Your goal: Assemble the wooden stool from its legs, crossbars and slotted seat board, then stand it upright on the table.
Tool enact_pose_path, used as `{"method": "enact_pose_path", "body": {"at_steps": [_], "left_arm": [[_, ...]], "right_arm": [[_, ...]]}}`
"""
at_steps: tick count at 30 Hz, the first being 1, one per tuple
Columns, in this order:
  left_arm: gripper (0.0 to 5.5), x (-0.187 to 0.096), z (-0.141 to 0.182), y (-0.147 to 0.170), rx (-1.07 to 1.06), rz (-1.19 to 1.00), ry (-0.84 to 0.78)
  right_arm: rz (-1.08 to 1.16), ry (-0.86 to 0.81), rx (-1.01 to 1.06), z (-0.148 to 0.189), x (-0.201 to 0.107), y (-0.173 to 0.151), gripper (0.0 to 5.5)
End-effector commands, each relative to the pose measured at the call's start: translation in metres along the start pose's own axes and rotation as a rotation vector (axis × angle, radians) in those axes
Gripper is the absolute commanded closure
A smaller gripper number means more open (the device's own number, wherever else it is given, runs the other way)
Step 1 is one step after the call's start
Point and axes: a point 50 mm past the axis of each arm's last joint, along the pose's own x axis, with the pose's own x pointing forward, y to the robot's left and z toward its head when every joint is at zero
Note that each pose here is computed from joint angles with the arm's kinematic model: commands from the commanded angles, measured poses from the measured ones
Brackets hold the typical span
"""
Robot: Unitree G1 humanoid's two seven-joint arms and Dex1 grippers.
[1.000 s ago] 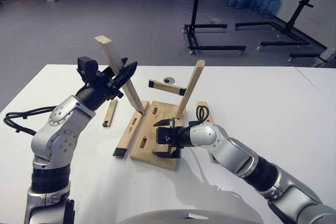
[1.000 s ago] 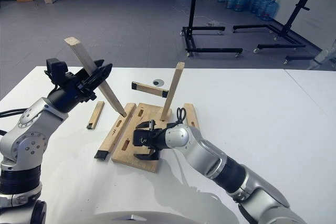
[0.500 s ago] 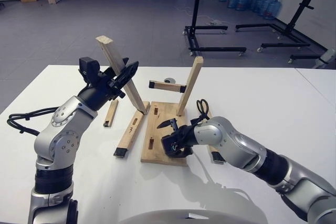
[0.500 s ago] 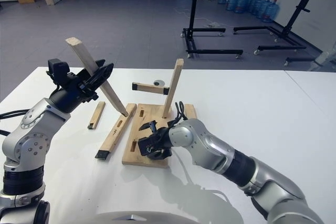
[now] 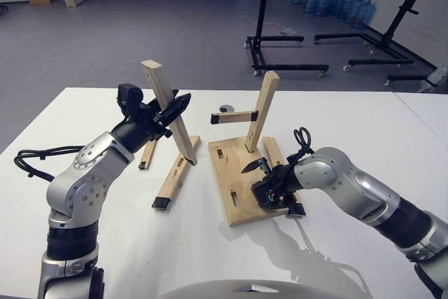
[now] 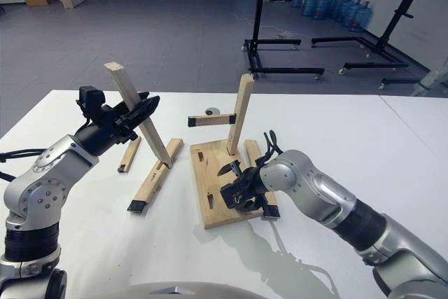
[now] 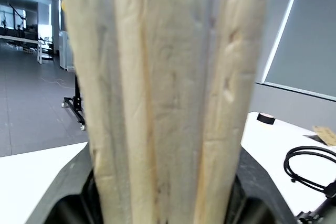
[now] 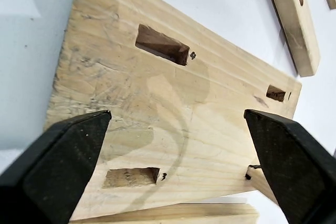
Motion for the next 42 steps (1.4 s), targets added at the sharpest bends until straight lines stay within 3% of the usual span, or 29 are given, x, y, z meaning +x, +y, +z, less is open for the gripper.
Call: {"method": "enact_pose_path", "body": {"at_steps": [1,8,15,20,26,34,42], "left_arm": [[3.49,0.000,0.000,0.003,0.082,0.011,-0.019],[3.49,0.006,-0.004,0.010,0.022,-0.025,0.040],[3.49,0.018,0.001,0.026,-0.056,-0.129,-0.102],[3.49,0.025,-0.011,0.048,-0.303,-0.188,-0.206],[3.49,0.030,-0.036,0.072,-0.352,-0.187,-0.184],[3.49,0.057,-0.064,0.063,-0.409,-0.274,-0.160],[3.49,0.059,-0.076,0.061,-0.386,-0.278,-0.151]], "right_arm": [[-0.034,-0.008,0.031,0.003,-0.007,-0.011,0.82],[-0.188,0.020,0.076,0.003,-0.040,-0.039,0.82],[-0.272,-0.069,0.290,-0.010,-0.056,-0.040,0.82],[-0.304,-0.176,0.455,-0.015,-0.050,-0.034,0.82],[-0.306,-0.209,0.522,-0.016,-0.038,-0.029,0.82],[-0.298,-0.230,0.537,-0.010,-0.030,-0.029,0.82],[-0.281,-0.242,0.526,-0.005,-0.026,-0.029,0.82]]}}
